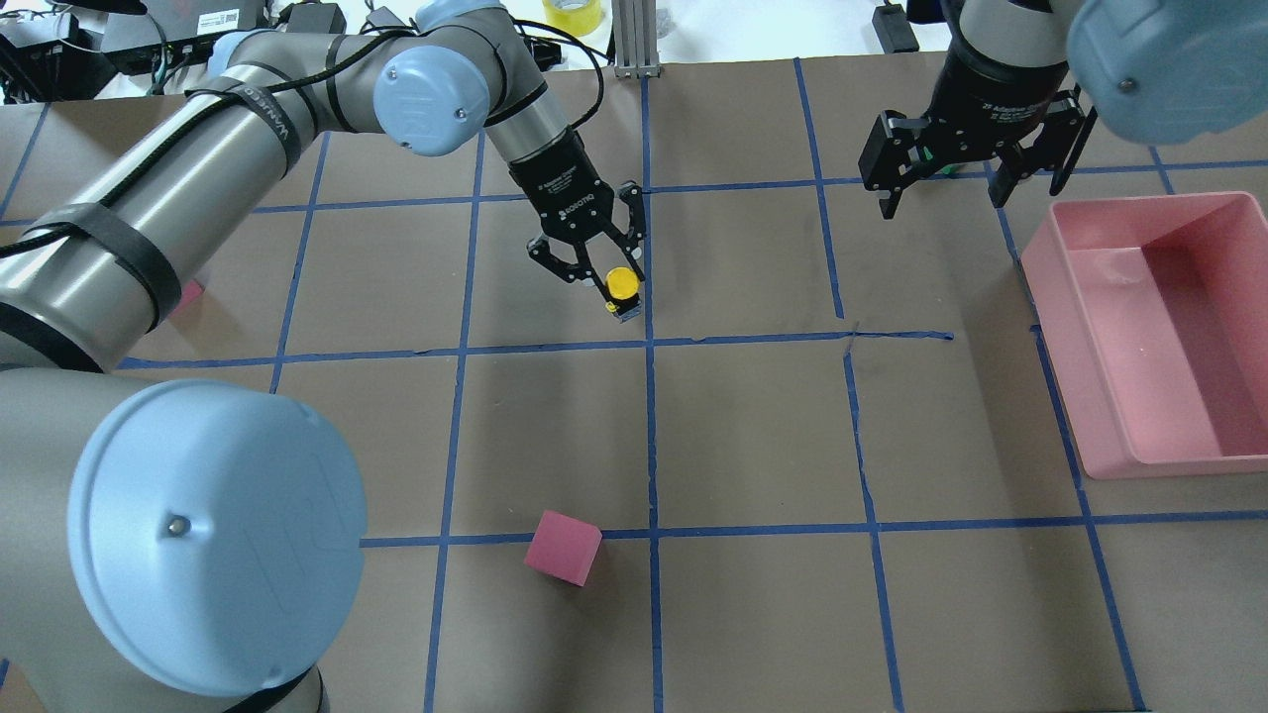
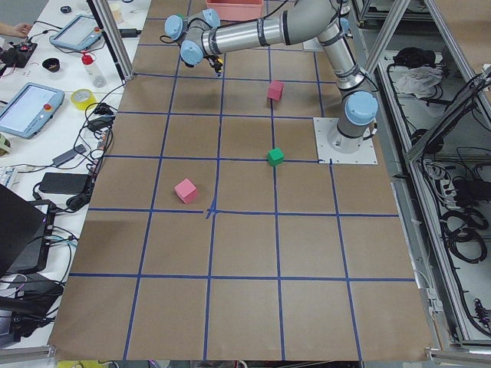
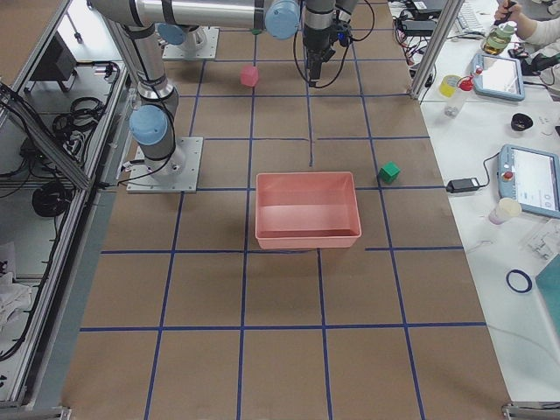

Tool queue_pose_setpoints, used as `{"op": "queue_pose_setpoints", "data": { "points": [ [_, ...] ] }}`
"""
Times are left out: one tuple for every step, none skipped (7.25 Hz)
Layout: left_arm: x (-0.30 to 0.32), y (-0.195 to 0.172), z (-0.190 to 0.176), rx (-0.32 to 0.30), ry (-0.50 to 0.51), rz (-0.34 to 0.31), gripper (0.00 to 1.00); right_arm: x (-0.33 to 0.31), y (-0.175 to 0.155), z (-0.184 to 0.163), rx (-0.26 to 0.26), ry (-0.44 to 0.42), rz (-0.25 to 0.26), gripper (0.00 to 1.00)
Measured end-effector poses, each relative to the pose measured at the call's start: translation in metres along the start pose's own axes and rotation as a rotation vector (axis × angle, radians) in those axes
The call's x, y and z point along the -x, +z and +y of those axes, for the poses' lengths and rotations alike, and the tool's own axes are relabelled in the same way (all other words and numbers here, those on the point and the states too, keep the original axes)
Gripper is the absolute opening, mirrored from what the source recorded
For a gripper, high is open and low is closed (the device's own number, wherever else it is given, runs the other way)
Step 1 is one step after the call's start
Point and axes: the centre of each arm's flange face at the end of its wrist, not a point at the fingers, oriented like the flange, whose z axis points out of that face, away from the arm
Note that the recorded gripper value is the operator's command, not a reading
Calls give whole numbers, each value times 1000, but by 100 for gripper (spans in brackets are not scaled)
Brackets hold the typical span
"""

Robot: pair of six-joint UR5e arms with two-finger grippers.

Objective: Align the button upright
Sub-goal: 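Rotate the switch cap-up and lower it onto the table with the left gripper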

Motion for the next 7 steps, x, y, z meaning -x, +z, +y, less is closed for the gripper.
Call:
{"op": "queue_pose_setpoints", "data": {
  "points": [
    [-6, 7, -1, 4, -37, 13, 5, 0, 0, 0, 0, 0, -1, 100],
    [-7, 13, -3, 8, -59, 18, 5, 0, 0, 0, -1, 0, -1, 100],
    [-6, 20, -6, 11, -66, 18, 5, 0, 0, 0, -1, 0, -1, 100],
    [-3, 28, -10, 12, -65, 15, 5, 0, 0, 0, -2, 0, -2, 100],
    [0, 34, -12, 13, -60, 13, 6, 0, 0, 0, -2, 0, -2, 100],
    [1, 37, -13, 16, -56, 12, 9, 0, 0, 0, -2, 0, -3, 100],
    [3, 41, -14, 19, -53, 11, 10, 1, 0, 0, -2, -1, -4, 100]
  ]
}}
